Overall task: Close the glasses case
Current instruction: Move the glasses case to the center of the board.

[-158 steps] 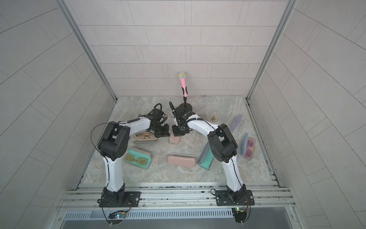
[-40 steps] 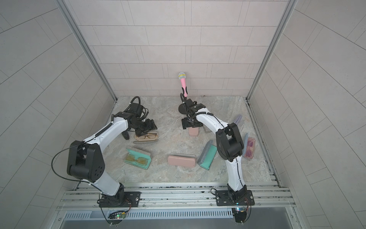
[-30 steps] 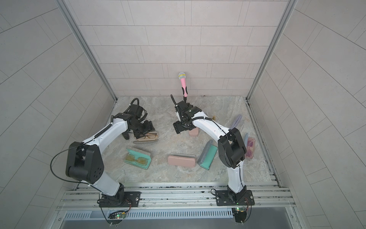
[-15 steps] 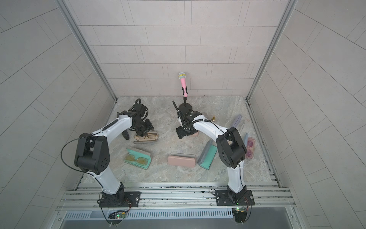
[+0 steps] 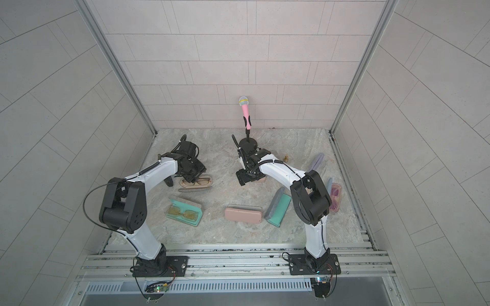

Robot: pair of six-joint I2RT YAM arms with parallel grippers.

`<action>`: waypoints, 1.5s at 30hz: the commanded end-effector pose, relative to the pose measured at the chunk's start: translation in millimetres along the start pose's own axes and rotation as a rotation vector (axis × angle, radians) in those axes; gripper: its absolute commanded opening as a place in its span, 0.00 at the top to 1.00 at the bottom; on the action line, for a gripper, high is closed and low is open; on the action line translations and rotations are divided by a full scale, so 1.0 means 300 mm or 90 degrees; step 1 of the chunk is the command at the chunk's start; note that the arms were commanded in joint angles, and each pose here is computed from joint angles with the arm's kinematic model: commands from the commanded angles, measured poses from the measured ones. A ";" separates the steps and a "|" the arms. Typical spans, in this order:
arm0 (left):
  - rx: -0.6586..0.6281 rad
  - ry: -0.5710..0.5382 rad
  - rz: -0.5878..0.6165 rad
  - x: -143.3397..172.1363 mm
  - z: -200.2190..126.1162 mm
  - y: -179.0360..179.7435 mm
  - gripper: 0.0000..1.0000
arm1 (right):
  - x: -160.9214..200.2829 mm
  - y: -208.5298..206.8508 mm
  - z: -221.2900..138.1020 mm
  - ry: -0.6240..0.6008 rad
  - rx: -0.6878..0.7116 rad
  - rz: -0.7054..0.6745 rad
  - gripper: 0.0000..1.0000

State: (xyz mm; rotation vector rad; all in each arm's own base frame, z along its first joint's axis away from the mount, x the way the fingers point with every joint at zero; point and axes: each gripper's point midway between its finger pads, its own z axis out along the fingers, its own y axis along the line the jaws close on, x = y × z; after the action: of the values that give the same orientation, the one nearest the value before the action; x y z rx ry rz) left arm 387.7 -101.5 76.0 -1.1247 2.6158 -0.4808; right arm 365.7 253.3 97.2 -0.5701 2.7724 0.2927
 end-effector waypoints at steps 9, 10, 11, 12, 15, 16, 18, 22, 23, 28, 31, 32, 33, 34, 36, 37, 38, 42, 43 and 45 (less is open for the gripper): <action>0.016 -0.045 -0.045 -0.028 -0.035 0.011 0.55 | 0.013 -0.005 -0.027 -0.003 -0.004 -0.001 0.21; 0.014 -0.045 -0.046 -0.028 -0.031 0.014 0.56 | 0.012 -0.006 -0.027 -0.004 -0.004 -0.001 0.21; 0.012 -0.047 -0.046 -0.029 -0.028 0.017 0.57 | 0.013 -0.006 -0.027 -0.004 -0.003 -0.002 0.21; 0.012 -0.046 -0.047 -0.029 -0.025 0.018 0.58 | 0.013 -0.008 -0.026 -0.004 -0.002 -0.001 0.21; 0.008 -0.046 -0.049 -0.030 -0.016 0.021 0.59 | 0.014 -0.012 -0.024 -0.003 -0.001 0.000 0.21; 0.007 -0.046 -0.051 -0.029 -0.014 0.024 0.60 | 0.015 -0.015 -0.022 -0.002 0.000 0.003 0.21; 0.007 -0.050 -0.053 -0.031 -0.014 0.028 0.60 | 0.014 -0.015 -0.022 -0.001 -0.002 0.003 0.22; 0.004 -0.053 -0.056 -0.033 -0.013 0.033 0.60 | 0.011 -0.017 -0.021 -0.002 -0.003 0.006 0.21; 0.003 -0.053 -0.055 -0.031 -0.011 0.035 0.60 | 0.012 -0.019 -0.019 0.000 -0.002 0.006 0.21; -0.003 -0.048 -0.057 -0.029 0.012 0.046 0.61 | 0.018 -0.023 -0.014 0.004 -0.001 0.008 0.21; -0.003 -0.045 -0.058 -0.029 0.025 0.044 0.62 | 0.022 -0.027 -0.010 0.007 0.000 0.009 0.22; -0.004 -0.045 -0.058 -0.028 0.030 0.045 0.63 | 0.022 -0.026 -0.008 0.007 -0.001 0.009 0.21; -0.003 -0.044 -0.059 -0.028 0.034 0.044 0.63 | 0.023 -0.028 -0.006 0.008 -0.001 0.010 0.22; -0.003 -0.043 -0.058 -0.028 0.036 0.043 0.63 | 0.022 -0.028 -0.005 0.008 0.000 0.010 0.21; -0.004 -0.041 -0.056 -0.029 0.043 0.041 0.64 | 0.021 -0.029 -0.001 0.009 0.000 0.011 0.21; -0.005 -0.040 -0.056 -0.029 0.047 0.042 0.64 | 0.021 -0.030 0.000 0.010 0.000 0.011 0.21; -0.005 -0.039 -0.055 -0.028 0.051 0.040 0.64 | 0.023 -0.031 0.005 0.012 0.001 0.012 0.21; -0.006 -0.032 -0.055 -0.025 0.066 0.041 0.65 | 0.020 -0.033 0.011 0.014 0.001 0.014 0.21; -0.007 -0.031 -0.056 -0.025 0.070 0.043 0.65 | 0.018 -0.034 0.012 0.014 0.002 0.015 0.21; -0.007 -0.029 -0.055 -0.024 0.075 0.042 0.65 | 0.016 -0.037 0.014 0.014 0.002 0.016 0.21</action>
State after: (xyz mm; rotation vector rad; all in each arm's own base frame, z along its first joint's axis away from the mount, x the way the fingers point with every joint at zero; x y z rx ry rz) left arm 393.6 -95.6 58.8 -1.2084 2.5377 -0.4703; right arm 366.8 245.2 93.1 -0.5449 2.7902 0.2931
